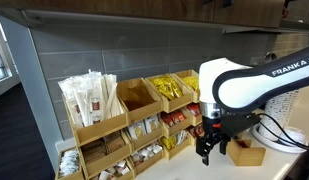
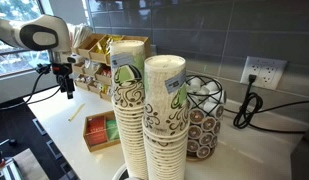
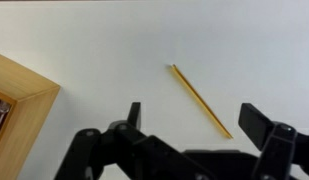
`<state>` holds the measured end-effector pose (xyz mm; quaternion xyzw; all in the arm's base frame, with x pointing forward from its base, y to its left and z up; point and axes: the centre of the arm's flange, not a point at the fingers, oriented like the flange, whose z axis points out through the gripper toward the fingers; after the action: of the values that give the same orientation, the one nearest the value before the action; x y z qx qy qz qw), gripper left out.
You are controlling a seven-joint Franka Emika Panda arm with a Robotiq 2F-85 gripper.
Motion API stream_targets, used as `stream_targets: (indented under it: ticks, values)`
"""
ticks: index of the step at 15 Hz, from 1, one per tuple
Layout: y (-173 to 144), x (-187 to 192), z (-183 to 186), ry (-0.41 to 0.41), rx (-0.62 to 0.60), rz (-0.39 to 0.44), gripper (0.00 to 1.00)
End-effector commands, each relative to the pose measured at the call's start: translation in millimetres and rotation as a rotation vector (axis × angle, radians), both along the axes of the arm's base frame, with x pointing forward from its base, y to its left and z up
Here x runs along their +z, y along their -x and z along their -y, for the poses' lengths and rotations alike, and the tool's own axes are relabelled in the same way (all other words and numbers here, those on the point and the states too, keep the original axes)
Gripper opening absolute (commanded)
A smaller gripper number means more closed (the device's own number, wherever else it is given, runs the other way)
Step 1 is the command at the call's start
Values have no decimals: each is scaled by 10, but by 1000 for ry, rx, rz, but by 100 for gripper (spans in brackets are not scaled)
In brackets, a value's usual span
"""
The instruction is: Pick up the straw on the counter and put it in the empty compartment
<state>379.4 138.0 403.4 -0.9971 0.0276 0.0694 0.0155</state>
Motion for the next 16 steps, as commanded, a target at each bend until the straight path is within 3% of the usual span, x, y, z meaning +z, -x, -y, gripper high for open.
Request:
stream_targets:
  ticks: [1,8,14,16]
  values:
    - [0,0,0,0,0,0,100]
    - [0,0,0,0,0,0,100]
    - [-143,-349,-451,-42,335,112,100]
    - [-188,-500,-608,-88,431,167,100]
